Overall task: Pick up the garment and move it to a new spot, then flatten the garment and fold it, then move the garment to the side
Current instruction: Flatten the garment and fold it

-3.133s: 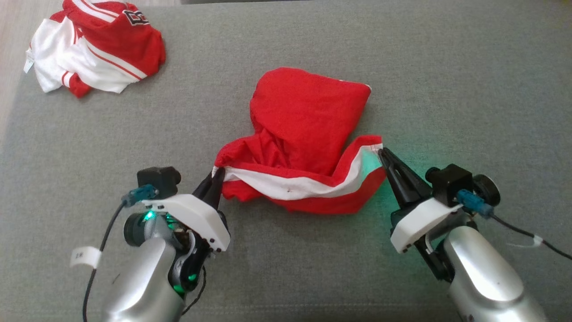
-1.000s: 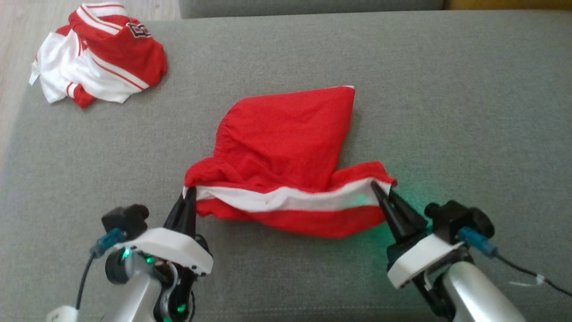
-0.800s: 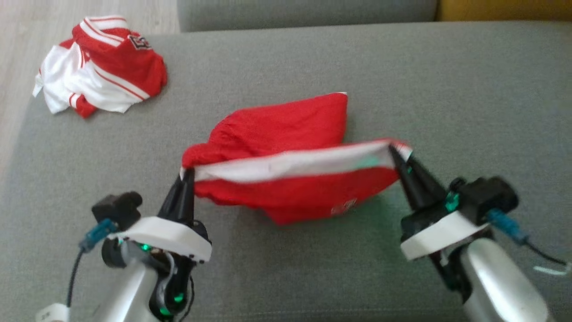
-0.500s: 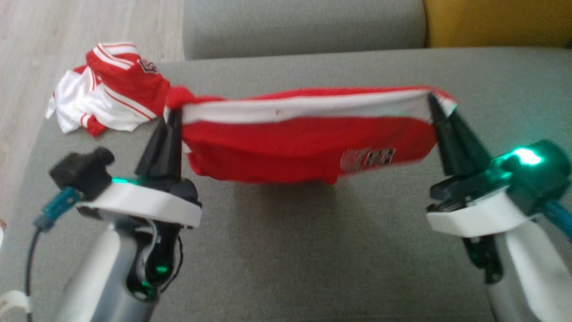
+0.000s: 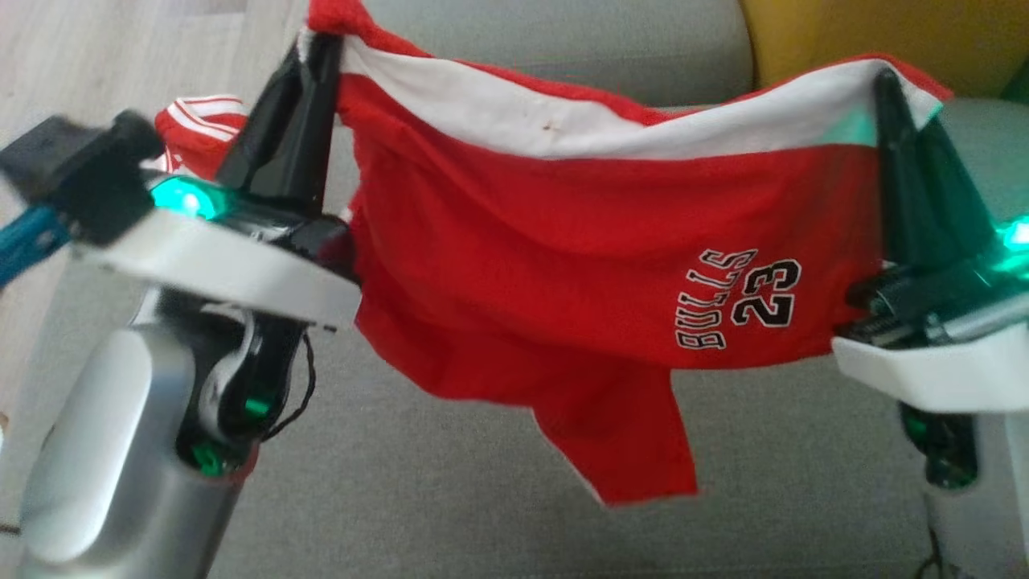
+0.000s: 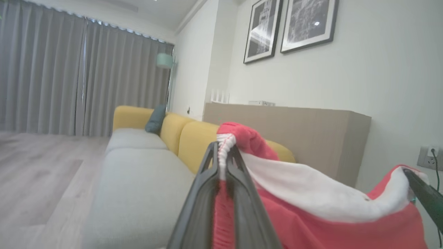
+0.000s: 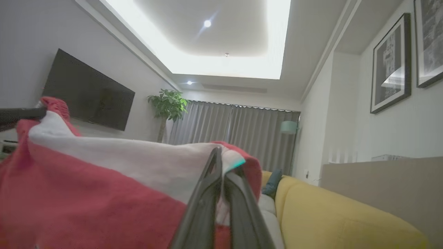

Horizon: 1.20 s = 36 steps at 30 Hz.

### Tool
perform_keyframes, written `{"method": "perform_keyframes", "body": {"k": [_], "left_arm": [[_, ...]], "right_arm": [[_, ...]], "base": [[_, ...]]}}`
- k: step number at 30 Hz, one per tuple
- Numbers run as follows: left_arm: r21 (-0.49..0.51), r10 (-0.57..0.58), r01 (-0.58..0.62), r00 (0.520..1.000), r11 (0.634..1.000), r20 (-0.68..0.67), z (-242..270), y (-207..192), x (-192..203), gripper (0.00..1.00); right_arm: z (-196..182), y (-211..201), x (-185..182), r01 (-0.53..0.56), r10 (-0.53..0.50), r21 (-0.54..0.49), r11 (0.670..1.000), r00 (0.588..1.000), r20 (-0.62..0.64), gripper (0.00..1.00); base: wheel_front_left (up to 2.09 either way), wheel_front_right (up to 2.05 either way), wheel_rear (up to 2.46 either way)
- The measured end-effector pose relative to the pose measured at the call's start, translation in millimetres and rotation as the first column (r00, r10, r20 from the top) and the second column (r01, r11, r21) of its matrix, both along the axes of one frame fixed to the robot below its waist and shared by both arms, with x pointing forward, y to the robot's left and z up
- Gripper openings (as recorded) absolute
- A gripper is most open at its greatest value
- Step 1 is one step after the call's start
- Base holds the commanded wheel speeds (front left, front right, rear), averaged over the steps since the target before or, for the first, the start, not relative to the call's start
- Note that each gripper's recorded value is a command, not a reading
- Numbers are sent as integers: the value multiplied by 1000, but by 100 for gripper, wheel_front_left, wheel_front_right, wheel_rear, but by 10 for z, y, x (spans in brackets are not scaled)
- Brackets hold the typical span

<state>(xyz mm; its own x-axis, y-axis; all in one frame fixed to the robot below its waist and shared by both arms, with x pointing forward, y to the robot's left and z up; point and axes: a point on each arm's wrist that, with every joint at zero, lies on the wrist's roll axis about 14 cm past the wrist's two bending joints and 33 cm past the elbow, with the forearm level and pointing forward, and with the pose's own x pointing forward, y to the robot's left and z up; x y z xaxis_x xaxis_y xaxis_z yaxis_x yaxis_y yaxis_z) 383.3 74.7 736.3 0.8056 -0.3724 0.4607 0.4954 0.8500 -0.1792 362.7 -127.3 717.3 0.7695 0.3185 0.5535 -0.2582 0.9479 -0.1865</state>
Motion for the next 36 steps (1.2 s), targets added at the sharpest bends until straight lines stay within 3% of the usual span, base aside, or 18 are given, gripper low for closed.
{"method": "perform_keyframes", "body": {"k": [5, 8, 12, 16, 20, 21, 25, 28, 31, 36], "left_arm": [[43, 16, -6, 974, 999, -226, -577, 8, 486, 0], [74, 45, -25, 958, 997, -282, -737, 42, 850, 0], [68, 69, -54, 971, 996, -230, -505, 8, 1349, 0], [-13, 69, -71, 991, 997, -119, -148, -108, 1708, 0], [-38, 78, -87, 979, 995, -190, -559, -130, 2000, 0], [-23, 91, -101, 956, 995, -278, -1035, -108, 2084, 0], [6, 107, -119, 862, 993, -496, -2186, -78, 1962, 0], [13, 114, -131, 800, 991, -589, -2728, -59, 1718, 0], [4, 107, -131, 795, 991, -597, -2831, -62, 1550, 0], [9, 109, -125, 827, 992, -551, -2699, -42, 1306, 0]], "right_arm": [[-267, 89, 378, -54, 59, 44, 998, 991, -121, 0], [-301, 93, 713, -52, 56, 31, 998, 990, -132, 0], [62, -54, 1151, 8, -8, 18, 1000, 1000, -3, 0], [263, -93, 1460, 53, -54, 13, 999, 997, 63, 0], [-268, -9, 1698, 45, -43, 14, 999, 997, -69, 0], [-707, 17, 1757, 41, -39, 10, 999, 984, -175, 0], [-1594, 58, 1681, 40, -30, 17, 999, 921, -388, 0], [-1919, 70, 1539, 43, -22, 33, 999, 885, -465, 0], [-1939, 88, 1403, 39, -13, 47, 998, 883, -469, 0], [-1855, 105, 1116, 39, 0, 77, 996, 893, -450, 0]], "base": [[0, 0, 0], [0, 0, 0], [0, 0, 0], [0, 0, 0], [0, 0, 0], [0, 0, 0], [0, 0, 0], [0, 0, 0], [0, 0, 0], [0, 0, 0]]}}
